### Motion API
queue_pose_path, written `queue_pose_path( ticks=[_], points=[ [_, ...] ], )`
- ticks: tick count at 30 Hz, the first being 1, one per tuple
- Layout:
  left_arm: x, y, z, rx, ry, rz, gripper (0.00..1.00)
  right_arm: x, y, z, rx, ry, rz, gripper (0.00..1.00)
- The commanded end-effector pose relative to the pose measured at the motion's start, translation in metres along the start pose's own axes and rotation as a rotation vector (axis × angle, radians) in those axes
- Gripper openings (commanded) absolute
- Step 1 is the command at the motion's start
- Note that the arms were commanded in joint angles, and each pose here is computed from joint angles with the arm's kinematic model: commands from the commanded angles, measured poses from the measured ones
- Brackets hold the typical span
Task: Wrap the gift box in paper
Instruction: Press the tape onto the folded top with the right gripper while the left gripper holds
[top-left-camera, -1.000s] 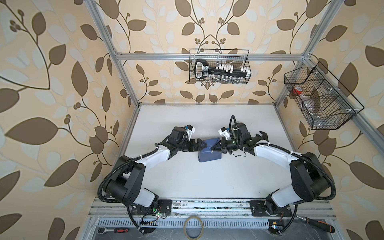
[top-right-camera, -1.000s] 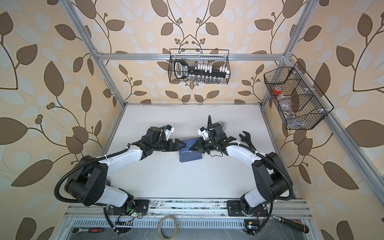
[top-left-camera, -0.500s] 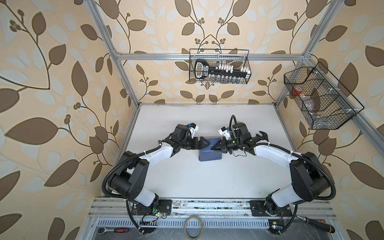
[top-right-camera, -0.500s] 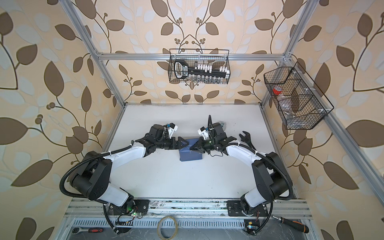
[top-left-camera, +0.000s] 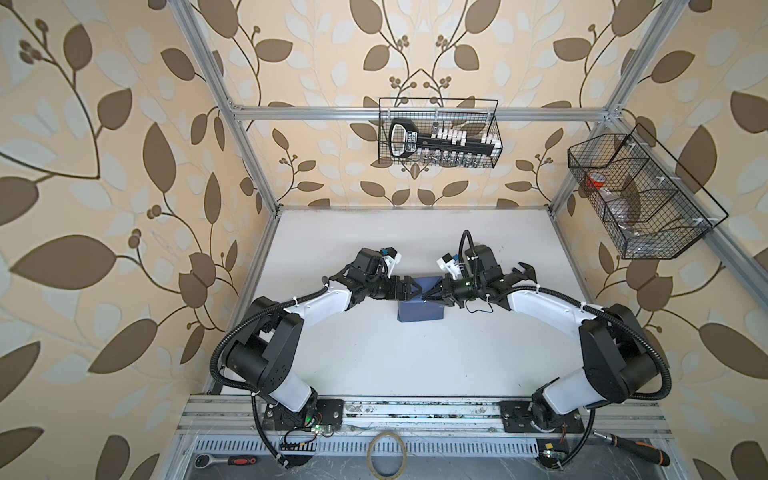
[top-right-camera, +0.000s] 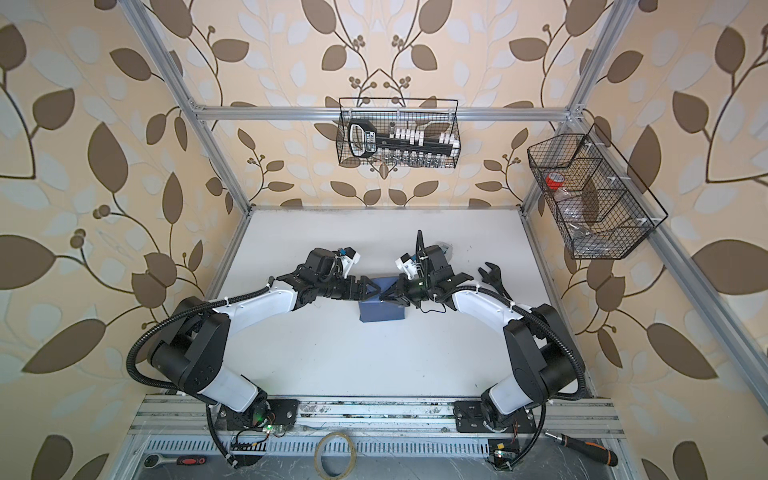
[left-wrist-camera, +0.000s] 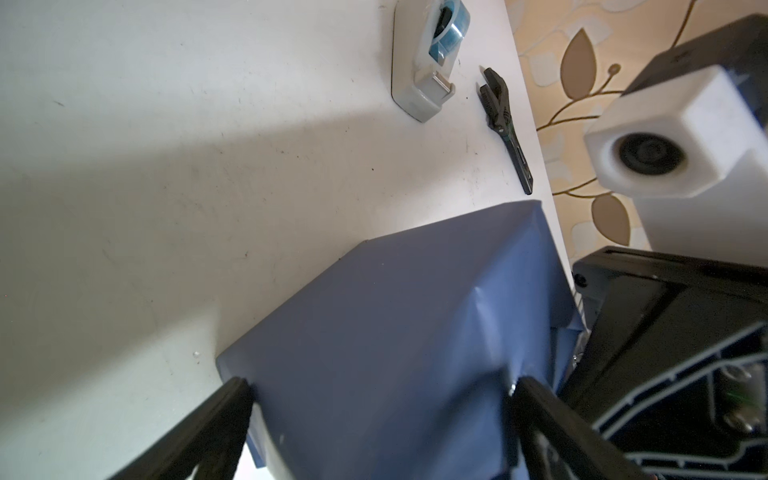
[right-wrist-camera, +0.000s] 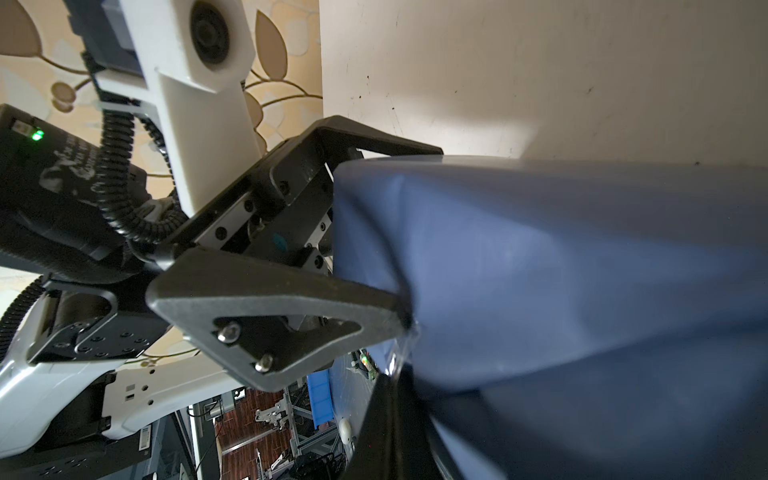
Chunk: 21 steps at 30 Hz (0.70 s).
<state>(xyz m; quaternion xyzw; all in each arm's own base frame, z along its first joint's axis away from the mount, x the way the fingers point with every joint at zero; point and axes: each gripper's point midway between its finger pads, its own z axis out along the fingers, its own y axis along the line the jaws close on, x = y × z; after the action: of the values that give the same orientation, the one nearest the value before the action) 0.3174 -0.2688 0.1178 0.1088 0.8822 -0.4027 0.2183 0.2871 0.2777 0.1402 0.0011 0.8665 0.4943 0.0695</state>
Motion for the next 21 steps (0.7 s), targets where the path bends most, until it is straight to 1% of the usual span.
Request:
queue_pose_path(
  ticks=[1,7,14,21],
  points=[
    [0.016,0.010,0.009,-0.058,0.066,0.039,0.98,0.017,-0.049,0.010,0.148,0.038,0.110,0.00],
    [0.027,0.023,0.006,-0.129,0.095,0.053,0.97,0.015,-0.042,0.007,0.141,0.028,0.102,0.00],
    [0.034,0.036,0.001,-0.209,0.113,0.074,0.96,0.012,-0.032,0.003,0.134,0.015,0.093,0.12],
    [0.035,0.040,0.001,-0.227,0.117,0.079,0.96,0.014,-0.025,0.000,0.143,0.012,0.094,0.25]
  ],
)
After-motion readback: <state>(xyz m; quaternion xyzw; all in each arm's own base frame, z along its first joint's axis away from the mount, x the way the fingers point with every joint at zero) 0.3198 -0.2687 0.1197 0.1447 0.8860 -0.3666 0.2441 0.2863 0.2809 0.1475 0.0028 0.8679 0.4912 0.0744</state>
